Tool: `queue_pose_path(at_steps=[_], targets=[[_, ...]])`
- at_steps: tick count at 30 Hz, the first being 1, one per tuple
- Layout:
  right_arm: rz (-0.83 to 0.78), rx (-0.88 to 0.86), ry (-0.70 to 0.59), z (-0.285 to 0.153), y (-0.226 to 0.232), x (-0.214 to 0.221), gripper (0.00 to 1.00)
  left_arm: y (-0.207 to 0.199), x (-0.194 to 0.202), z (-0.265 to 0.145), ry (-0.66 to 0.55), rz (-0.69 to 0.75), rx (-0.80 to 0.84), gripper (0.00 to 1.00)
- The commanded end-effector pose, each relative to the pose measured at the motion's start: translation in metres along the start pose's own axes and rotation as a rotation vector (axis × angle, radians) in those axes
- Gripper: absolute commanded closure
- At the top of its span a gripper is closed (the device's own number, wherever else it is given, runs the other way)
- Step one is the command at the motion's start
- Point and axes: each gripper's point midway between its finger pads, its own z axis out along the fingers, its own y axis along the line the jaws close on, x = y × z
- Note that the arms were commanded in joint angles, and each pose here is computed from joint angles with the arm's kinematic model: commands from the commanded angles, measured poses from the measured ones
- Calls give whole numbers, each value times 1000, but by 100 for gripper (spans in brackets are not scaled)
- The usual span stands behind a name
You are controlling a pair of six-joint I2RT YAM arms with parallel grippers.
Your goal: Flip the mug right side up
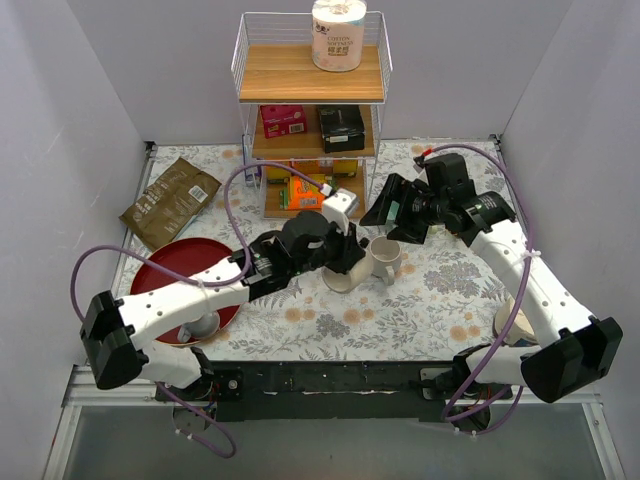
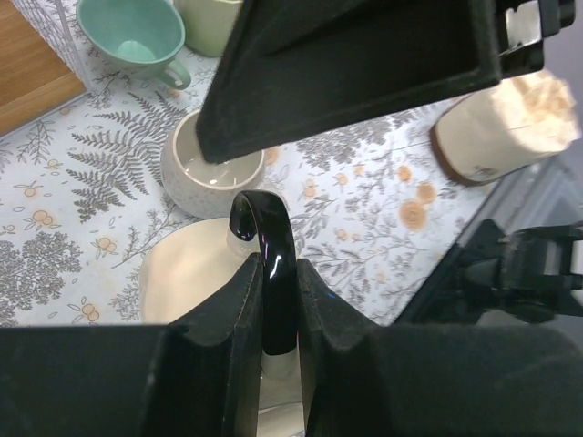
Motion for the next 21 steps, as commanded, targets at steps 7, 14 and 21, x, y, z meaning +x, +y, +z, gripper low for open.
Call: queue_pose_path(at_steps=[7,14,21], targets=[[222,75,63,4,-16,23,24,-29,-56,4,-314,198,-159,100],[270,97,98,7,-18,29,34,-36,-49,13,-329,274,-216,100],[276,101,100,7,-19,29,41,-32,-40,24,-324,347,-299,100]])
